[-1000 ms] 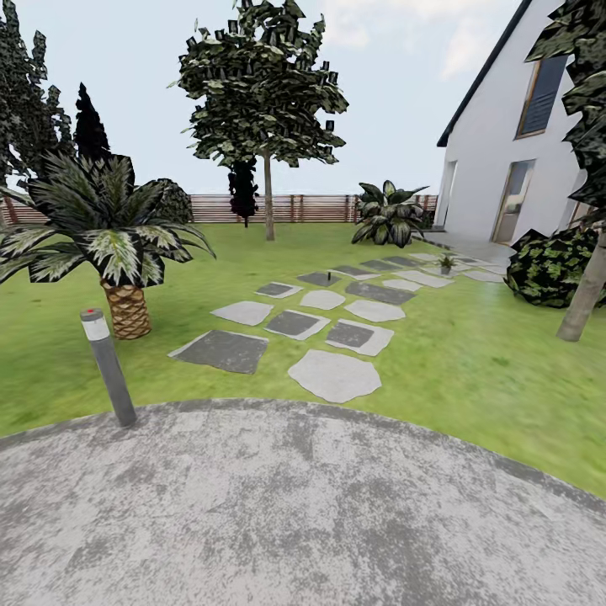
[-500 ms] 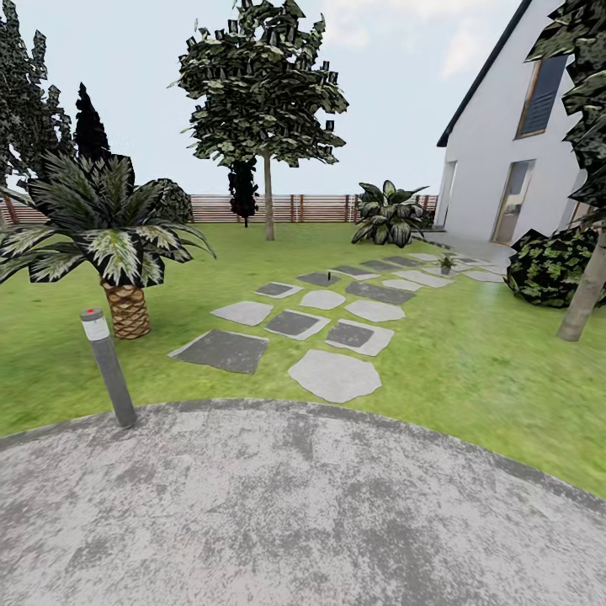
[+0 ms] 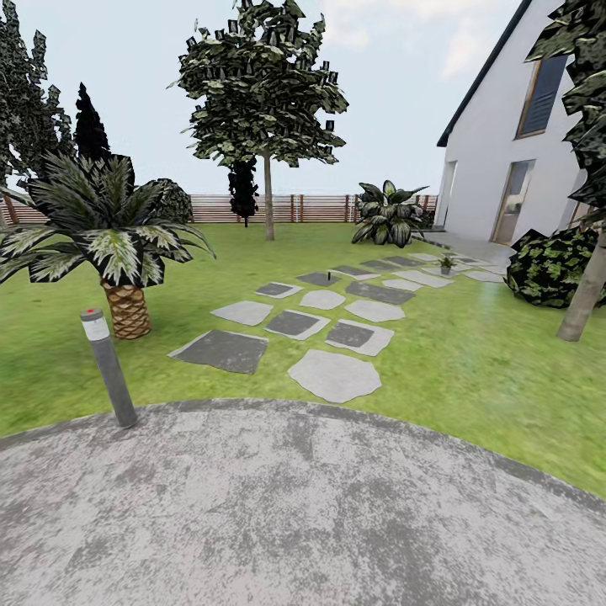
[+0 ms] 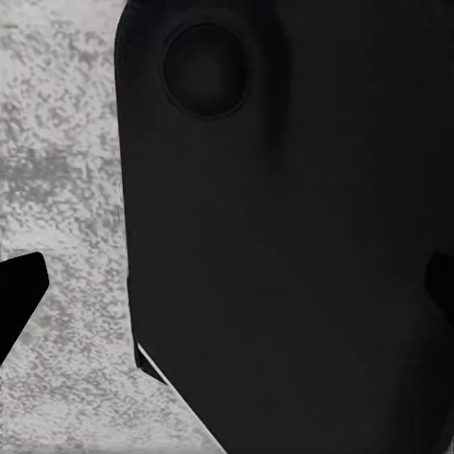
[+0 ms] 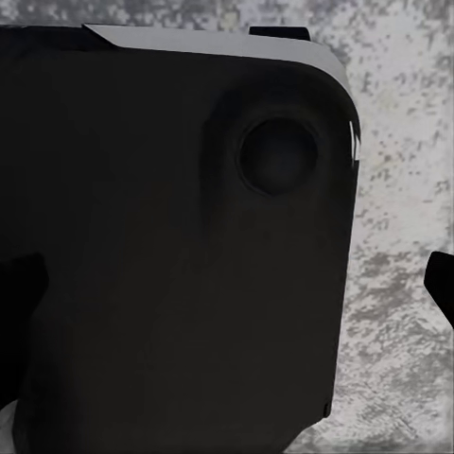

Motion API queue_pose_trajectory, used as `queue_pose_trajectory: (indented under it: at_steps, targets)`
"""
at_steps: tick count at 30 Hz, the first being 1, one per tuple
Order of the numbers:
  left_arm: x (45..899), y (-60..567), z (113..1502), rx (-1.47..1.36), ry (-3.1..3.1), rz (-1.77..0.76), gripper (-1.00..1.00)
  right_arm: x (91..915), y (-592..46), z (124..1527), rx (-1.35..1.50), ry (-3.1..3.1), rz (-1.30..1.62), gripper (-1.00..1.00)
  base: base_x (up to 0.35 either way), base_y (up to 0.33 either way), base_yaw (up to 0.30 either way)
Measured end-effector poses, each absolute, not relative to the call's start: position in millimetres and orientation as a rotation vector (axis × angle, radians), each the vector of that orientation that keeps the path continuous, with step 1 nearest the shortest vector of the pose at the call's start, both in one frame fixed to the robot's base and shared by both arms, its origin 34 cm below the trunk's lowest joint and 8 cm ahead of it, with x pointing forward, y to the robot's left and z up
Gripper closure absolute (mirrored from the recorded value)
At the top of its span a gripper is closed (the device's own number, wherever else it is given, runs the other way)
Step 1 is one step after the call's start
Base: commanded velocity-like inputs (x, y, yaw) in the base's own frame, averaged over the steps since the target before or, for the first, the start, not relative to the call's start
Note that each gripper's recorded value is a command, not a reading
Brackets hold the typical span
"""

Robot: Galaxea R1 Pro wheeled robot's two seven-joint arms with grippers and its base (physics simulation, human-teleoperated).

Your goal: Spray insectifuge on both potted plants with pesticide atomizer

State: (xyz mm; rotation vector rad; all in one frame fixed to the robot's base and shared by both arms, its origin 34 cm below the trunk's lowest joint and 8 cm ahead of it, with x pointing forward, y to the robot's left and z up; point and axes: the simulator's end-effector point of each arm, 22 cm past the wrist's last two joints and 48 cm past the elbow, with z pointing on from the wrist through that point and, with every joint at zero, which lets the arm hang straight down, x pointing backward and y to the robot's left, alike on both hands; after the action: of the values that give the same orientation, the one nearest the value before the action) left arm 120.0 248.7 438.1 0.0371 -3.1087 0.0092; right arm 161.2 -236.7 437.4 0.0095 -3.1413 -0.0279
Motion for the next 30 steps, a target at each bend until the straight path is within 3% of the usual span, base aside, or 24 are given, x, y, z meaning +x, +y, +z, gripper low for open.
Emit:
queue_pose_trajectory:
  at_steps: [9,16,18,30]
  targets:
    - [191,267,440,0.028,-3.249,-0.033,-1.00,207,-251,440,0.013,-3.240,0.002,-1.00,0.000,0.000,0.000]
    - [317,280,463,0.020,-3.474,-0.063,-1.00,317,-289,466,0.025,-3.482,0.093,-1.00,0.000,0.000,0.000]
    - [420,271,494,-0.001,-3.626,-0.041,-1.00,398,-291,505,0.037,-3.728,0.109,-1.00,0.000,0.000,0.000]
    - [515,273,540,-0.017,-3.845,-0.051,-1.00,461,-288,553,0.051,-3.971,0.114,-1.00,0.000,0.000,0.000]
